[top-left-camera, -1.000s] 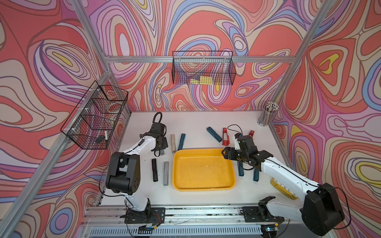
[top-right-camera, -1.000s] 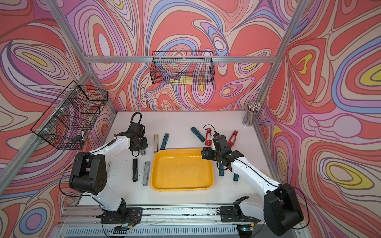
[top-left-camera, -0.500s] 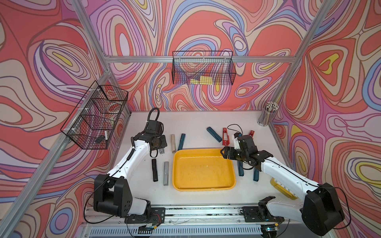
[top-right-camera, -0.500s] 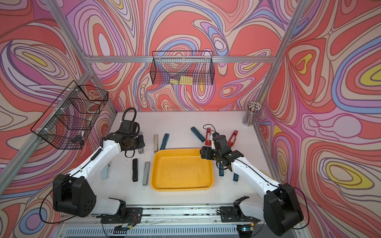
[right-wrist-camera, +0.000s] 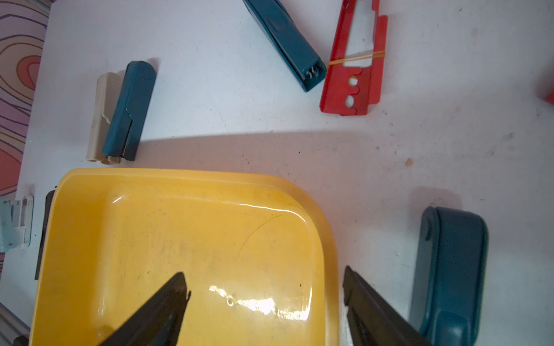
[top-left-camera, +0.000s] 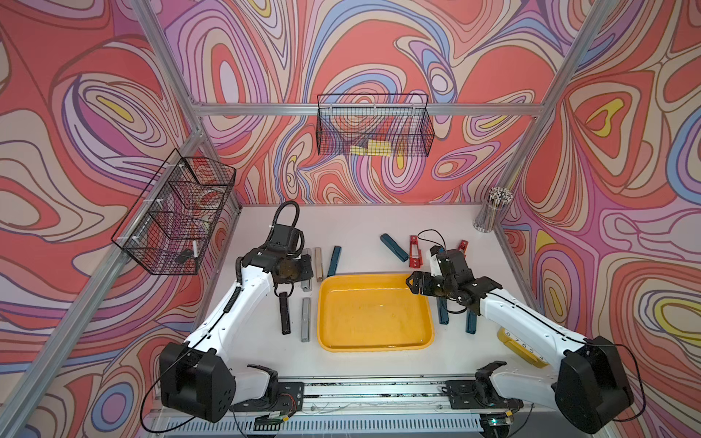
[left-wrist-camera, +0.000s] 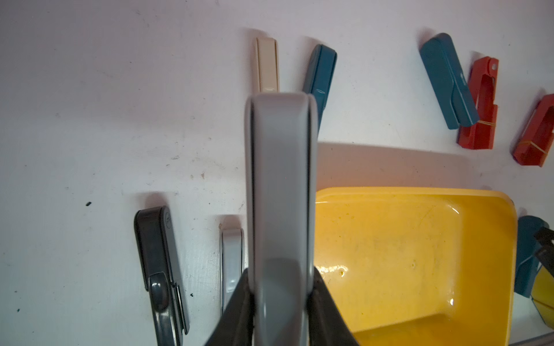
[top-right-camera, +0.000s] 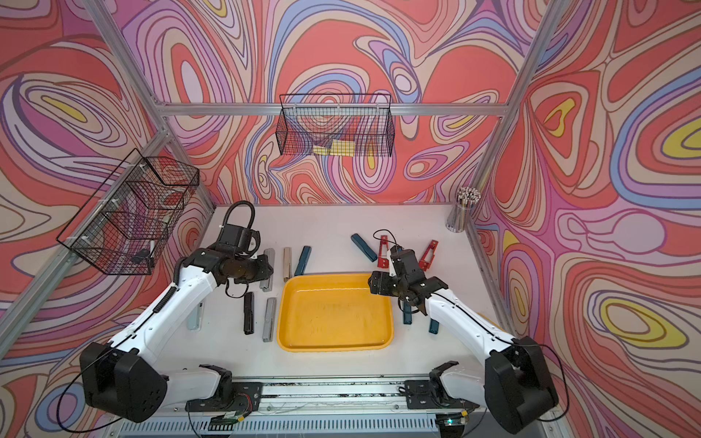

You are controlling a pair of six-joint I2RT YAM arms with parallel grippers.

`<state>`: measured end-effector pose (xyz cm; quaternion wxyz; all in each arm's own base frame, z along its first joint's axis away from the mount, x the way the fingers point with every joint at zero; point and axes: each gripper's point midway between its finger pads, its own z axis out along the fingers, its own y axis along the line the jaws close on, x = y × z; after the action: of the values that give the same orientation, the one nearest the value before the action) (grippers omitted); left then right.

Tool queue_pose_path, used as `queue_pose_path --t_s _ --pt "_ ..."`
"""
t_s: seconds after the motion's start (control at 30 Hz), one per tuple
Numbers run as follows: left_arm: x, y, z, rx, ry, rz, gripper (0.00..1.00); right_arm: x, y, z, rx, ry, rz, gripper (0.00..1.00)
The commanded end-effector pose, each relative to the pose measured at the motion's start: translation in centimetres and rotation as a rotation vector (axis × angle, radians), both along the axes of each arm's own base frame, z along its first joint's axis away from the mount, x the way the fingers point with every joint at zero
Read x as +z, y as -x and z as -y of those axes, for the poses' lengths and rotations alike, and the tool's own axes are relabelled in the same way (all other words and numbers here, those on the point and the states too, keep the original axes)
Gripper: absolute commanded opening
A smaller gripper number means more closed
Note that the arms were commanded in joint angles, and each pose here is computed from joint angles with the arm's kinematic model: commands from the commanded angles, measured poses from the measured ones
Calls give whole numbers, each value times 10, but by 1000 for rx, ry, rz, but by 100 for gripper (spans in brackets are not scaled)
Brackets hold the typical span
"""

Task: Put the pruning pliers into the storage box
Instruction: Pick up the pruning pliers from the center of the board, then place the pruning pliers in the storage box.

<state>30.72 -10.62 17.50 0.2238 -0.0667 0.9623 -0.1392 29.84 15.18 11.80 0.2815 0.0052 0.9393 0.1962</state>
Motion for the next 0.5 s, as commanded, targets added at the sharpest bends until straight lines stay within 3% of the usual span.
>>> queue_pose_path --t_s 0.0,0.3,0.47 --pt "6 16 18 -41 35 -22 0 -6 12 8 -29 32 -34 84" --pt "-6 37 58 -117 21 -59 0 -15 32 17 -64 40 -82 78" --pt "-15 46 66 -123 -43 -79 0 -21 39 15 -59 28 -116 73"
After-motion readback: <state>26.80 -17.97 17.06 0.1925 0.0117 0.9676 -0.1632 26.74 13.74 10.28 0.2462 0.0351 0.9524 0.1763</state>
